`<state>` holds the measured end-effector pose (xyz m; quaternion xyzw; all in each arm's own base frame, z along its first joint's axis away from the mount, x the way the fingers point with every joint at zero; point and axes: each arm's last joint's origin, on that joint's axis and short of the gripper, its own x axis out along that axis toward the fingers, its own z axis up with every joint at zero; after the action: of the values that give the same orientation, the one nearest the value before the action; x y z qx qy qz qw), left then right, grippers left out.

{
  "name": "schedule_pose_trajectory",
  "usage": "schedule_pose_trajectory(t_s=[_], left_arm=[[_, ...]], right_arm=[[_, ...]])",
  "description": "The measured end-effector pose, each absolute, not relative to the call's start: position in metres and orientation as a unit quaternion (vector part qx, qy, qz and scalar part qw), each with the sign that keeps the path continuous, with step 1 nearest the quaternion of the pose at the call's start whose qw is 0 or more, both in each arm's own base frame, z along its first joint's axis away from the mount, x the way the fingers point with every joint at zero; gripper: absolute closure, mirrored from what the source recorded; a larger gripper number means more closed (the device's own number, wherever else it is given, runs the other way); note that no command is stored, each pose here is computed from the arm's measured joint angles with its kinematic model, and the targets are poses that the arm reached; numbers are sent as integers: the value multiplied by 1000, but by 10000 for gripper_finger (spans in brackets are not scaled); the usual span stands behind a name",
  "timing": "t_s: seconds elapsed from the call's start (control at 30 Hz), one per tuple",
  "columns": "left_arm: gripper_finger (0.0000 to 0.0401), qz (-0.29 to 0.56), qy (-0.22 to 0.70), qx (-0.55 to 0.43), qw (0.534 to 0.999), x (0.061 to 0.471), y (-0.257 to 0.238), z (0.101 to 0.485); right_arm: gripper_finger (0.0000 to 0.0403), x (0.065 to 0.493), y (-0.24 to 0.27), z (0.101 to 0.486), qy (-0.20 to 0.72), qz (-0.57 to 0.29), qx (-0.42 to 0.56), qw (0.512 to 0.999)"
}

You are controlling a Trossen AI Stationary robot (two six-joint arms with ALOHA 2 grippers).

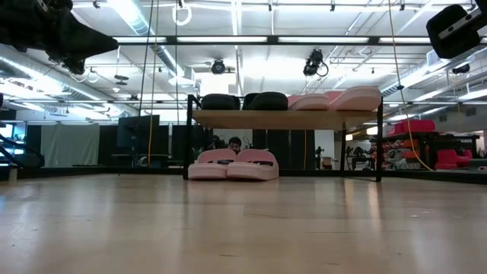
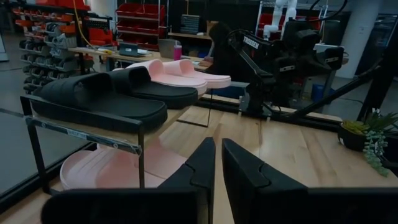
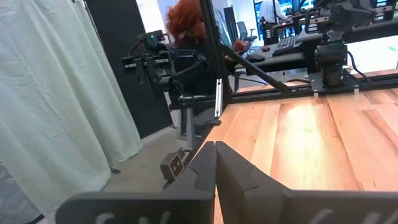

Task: Pick and place slides into the shelf
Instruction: Return to Home Position

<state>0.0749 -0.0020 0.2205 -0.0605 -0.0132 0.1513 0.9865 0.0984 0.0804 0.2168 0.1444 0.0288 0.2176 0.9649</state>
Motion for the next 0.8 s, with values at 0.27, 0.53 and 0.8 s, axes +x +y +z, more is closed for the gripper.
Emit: schedule_pose_trajectory(t_s=[0.27,0.53,0.8], left_arm=[[376,151,-13,-61,987,75,-2,221],[370,151,-13,-61,987,75,-2,221],[367,151,-13,-61,987,75,-2,221]], right_arm=[[394,98,80,217,29,218,144,965],[394,98,80,217,29,218,145,965],[394,98,80,217,29,217,144,965]])
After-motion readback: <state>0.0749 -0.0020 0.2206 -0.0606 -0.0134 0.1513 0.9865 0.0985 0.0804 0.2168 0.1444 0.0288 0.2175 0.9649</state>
